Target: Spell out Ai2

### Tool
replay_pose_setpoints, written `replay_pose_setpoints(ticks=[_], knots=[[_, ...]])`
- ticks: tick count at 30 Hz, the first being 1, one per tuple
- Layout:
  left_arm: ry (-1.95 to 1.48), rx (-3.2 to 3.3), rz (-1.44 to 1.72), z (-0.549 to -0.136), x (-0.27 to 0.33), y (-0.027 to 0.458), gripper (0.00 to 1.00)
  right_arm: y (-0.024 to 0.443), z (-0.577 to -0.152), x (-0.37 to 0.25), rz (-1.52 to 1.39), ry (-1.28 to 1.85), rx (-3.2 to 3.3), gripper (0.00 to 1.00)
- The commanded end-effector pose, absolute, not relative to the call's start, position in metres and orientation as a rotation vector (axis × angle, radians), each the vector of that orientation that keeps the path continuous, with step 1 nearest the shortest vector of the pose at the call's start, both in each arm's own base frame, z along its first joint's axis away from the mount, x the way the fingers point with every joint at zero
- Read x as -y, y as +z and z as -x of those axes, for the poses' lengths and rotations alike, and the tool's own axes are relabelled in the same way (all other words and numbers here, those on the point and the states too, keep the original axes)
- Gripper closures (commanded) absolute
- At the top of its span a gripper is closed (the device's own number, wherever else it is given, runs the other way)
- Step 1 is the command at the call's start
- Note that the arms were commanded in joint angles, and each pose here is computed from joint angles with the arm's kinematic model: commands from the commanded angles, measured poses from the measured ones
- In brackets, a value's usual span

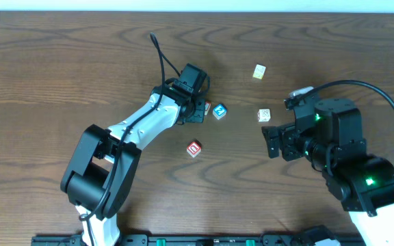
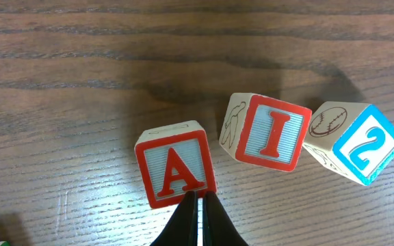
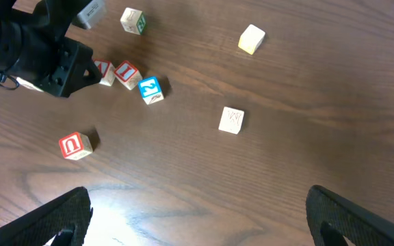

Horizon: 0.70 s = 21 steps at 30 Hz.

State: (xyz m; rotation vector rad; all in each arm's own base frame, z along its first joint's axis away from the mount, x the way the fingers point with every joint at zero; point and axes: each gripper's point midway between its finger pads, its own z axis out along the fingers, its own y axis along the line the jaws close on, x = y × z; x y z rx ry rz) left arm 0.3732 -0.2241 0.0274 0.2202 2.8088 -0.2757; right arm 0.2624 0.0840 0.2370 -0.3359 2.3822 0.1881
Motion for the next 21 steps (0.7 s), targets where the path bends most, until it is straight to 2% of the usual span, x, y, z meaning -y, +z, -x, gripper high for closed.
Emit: replay_pose_setpoints(ticks=[1, 15, 21], knots=[[-0.229, -2.841, -0.242, -0.369, 0.218, 0.017, 0.94, 0.237, -0.262, -0.083, 0.345, 0.186, -2.38, 0.01], [-0.113, -2.603, -0.172, -0.383, 0.19, 0.119, 0.94, 0.237, -0.262, -0.083, 0.345, 0.186, -2.38, 0.01], [-0.03, -2.621, -0.113, -0.375, 0.161, 0.131, 0.94, 0.237, -0.262, -0.083, 0.345, 0.186, -2.38, 0.01]])
